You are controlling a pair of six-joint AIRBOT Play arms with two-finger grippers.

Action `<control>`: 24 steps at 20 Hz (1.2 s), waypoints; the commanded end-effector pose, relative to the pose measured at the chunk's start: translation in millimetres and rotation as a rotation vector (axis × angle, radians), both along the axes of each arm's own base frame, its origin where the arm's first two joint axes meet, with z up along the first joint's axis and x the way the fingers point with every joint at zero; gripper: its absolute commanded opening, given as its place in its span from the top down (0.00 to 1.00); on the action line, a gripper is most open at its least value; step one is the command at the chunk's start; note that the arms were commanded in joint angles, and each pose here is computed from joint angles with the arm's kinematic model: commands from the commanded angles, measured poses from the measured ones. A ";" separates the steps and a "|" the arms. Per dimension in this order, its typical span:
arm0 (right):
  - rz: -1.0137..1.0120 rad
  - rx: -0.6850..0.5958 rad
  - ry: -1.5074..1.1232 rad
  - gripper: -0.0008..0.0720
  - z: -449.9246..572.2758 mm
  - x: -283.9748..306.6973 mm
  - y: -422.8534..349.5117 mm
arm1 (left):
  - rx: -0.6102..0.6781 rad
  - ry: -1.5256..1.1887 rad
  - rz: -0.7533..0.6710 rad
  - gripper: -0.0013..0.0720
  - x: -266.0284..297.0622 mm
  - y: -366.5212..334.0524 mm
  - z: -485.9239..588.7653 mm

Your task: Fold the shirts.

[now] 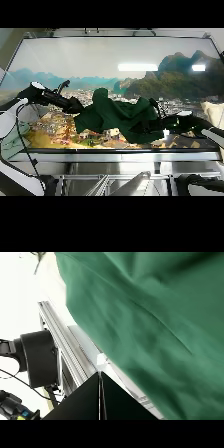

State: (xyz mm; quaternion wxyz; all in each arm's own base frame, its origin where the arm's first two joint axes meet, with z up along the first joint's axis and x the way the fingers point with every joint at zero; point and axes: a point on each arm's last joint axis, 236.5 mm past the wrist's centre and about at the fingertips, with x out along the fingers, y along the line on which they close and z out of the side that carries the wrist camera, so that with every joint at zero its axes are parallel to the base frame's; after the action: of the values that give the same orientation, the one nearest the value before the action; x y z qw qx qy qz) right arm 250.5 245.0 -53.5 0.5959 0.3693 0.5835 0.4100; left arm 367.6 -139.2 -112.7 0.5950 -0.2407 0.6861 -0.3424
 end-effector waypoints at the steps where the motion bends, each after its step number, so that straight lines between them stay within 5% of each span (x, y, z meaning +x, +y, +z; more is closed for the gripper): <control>1: 0.003 0.002 -0.001 0.97 0.6 -0.4 0.3 | -0.026 -0.008 -0.065 0.96 -1.2 -12.0 11.9; 11: 0.012 0.056 -0.060 0.97 32.6 -0.1 -7.6 | -0.265 -0.091 -0.070 0.95 28.2 -35.3 96.1; 13: -0.006 0.016 -0.116 0.97 38.0 5.9 -24.5 | -0.353 -0.083 -0.067 0.95 25.8 -35.4 116.0; 17: -0.087 -0.110 -0.089 0.97 26.5 15.3 -68.2 | -0.335 -0.008 -0.049 0.95 13.0 -11.4 105.6; 18: -0.103 -0.121 -0.053 0.85 24.2 13.9 -74.1 | -0.348 0.023 -0.041 0.95 6.9 -7.8 103.4; 19: -0.099 -0.141 -0.010 0.54 19.2 7.9 -77.9 | -0.361 0.070 -0.035 0.95 -2.1 -4.7 101.2; 21: -0.060 -0.240 0.092 0.46 -1.8 -13.9 -89.6 | -0.388 0.155 -0.027 0.49 -17.5 5.2 101.8; 23: -0.044 -0.295 0.165 0.46 -16.6 -31.7 -96.7 | -0.383 0.215 0.025 0.15 -19.3 24.5 103.6; 24: -0.043 -0.291 0.189 0.46 -19.6 -38.4 -94.7 | -0.376 0.244 0.051 0.10 -20.4 35.5 103.6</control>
State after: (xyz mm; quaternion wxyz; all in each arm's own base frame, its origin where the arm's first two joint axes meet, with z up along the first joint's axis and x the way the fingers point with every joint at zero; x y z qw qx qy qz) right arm 235.5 161.7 -55.0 0.6192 0.3369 0.6368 0.3124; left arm 358.8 -125.9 -11.5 0.4925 -0.3724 0.6501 -0.4429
